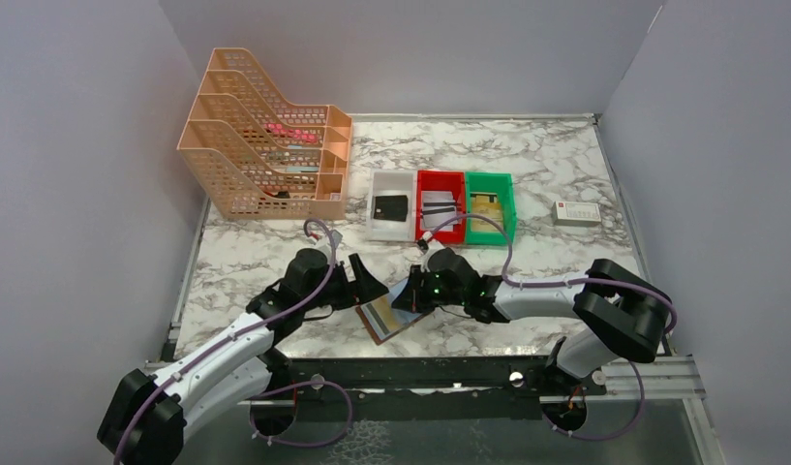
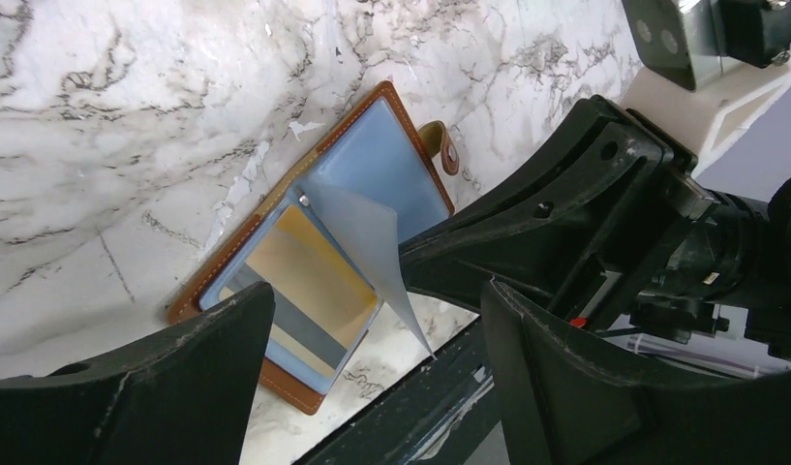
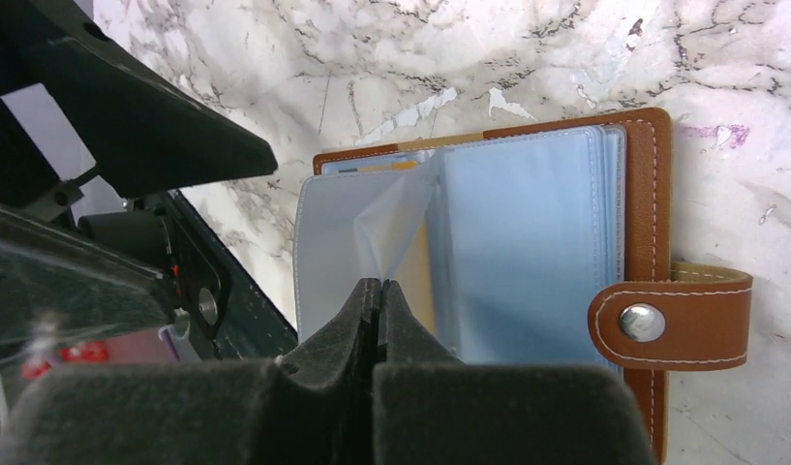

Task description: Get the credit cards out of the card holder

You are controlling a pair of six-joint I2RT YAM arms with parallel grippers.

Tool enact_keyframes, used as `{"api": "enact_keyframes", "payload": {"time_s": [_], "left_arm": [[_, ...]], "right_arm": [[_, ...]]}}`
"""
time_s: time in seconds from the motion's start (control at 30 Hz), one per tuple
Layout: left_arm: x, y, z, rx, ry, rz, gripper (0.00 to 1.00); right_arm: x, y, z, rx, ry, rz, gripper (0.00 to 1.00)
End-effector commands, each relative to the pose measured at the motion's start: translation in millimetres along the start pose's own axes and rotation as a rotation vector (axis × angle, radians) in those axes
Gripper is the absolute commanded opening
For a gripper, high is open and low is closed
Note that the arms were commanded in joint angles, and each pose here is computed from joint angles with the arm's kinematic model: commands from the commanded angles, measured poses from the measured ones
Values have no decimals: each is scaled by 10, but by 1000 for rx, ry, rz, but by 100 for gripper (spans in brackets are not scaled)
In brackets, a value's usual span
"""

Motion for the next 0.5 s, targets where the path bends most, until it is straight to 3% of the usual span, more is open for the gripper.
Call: {"api": "enact_keyframes", "payload": {"time_s": [0.0,0.3,0.47], "left_arm": [[53,-10,-183,-45,119,-11,80],[26,-34,-241,-90,169,-56,69],[51,72,-140,-113,137,-20,53]], "right_arm": [[-38,-69,102,12,-62,-22,1],[-4,-55,35,22,-42,-14,1],[11,-51,19,27,-39,-12,1]]}}
Point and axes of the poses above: each gripper's point midway between its finger pads, its own x axis out along the fingers, its own z axis along the line the jaws close on, y = z × x, the point moved 4 cm from there along -x, back along the fingers
